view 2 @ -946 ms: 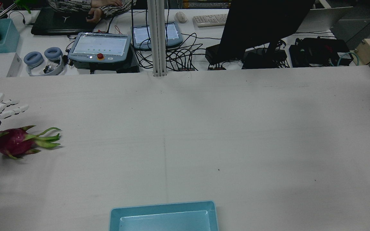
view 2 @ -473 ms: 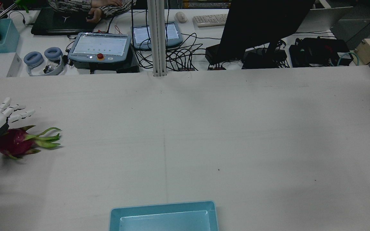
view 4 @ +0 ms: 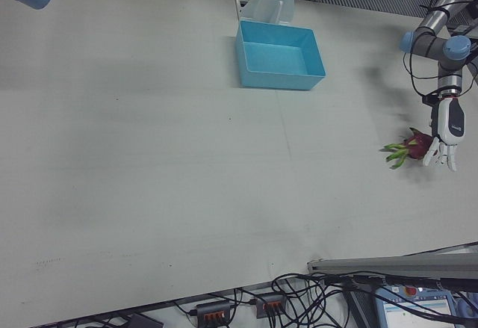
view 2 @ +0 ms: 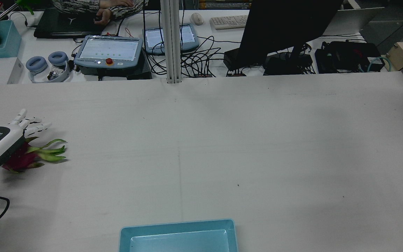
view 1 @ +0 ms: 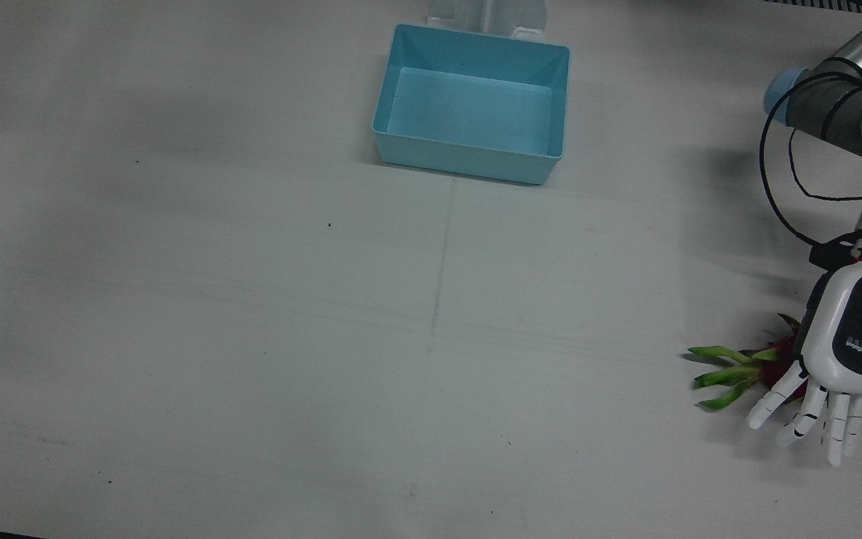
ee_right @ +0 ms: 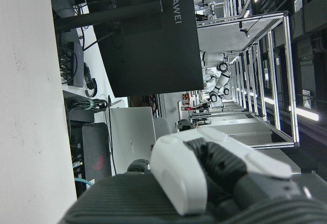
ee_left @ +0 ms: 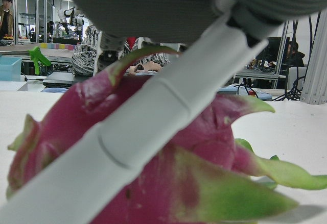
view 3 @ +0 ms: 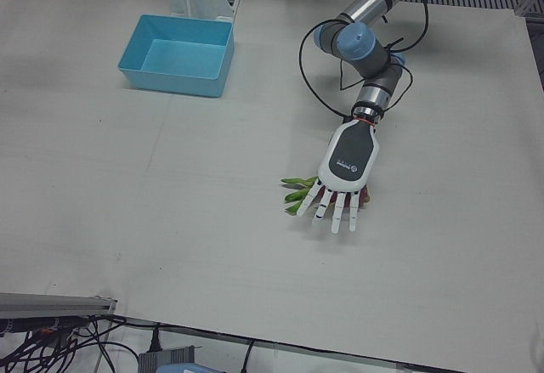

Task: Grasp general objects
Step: 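Close the left hand's fingers around the pink dragon fruit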

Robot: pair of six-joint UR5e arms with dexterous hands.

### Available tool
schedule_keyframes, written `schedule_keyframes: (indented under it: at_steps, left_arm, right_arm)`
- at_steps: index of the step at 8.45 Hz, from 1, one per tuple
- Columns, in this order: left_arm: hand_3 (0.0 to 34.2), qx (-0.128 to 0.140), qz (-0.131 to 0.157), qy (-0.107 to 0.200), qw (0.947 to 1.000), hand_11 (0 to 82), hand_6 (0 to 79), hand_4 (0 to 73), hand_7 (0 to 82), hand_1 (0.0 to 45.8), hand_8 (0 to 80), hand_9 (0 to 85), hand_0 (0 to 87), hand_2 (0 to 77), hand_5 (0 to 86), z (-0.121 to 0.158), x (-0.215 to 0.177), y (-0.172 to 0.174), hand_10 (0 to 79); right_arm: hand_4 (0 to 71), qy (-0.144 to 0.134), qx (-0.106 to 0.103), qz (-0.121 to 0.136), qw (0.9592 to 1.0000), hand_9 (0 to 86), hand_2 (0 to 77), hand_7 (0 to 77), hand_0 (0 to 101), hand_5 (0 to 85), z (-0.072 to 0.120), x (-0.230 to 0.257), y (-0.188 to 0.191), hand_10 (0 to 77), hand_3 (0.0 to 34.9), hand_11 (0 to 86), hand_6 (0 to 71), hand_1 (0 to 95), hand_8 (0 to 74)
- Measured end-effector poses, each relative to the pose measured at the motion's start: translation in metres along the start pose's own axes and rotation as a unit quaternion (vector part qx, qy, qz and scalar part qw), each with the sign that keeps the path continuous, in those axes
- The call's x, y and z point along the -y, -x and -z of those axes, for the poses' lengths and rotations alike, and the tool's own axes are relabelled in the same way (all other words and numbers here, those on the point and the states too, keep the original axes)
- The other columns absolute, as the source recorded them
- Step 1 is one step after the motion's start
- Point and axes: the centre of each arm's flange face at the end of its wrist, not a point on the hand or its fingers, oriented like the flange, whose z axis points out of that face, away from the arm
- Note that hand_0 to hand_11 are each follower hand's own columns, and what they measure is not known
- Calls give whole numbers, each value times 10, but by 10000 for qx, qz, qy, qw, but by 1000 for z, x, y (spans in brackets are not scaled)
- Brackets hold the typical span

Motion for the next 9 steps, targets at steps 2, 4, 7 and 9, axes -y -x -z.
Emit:
schedule_keyframes:
  at_steps: [2,4,7,9]
  left_arm:
    - [201,47,-26,13,10000,11,5,104,267,0,16,33,802,5,22,-6,-4,5,256]
    - [181,75,-48,42,10000,11,5,104,284,0,16,38,805,5,27,-6,-8,8,256]
    - [115,123,-81,61,9999,5,5,98,442,0,16,71,806,5,22,-5,-11,10,256]
    - [74,155,-104,8,9998,5,5,104,540,0,16,93,808,5,131,-4,-10,10,262]
  right_arm:
    - [0,0,0,0,10000,5,774,0,0,0,0,0,0,0,0,5,0,949,0]
    - [0,0,0,2,10000,5,774,0,0,0,0,0,0,0,0,5,0,949,0]
    - [0,0,0,1,10000,5,774,0,0,0,0,0,0,0,0,5,0,949,0]
    - [0,0,0,0,10000,5,774,0,0,0,0,0,0,0,0,5,0,949,0]
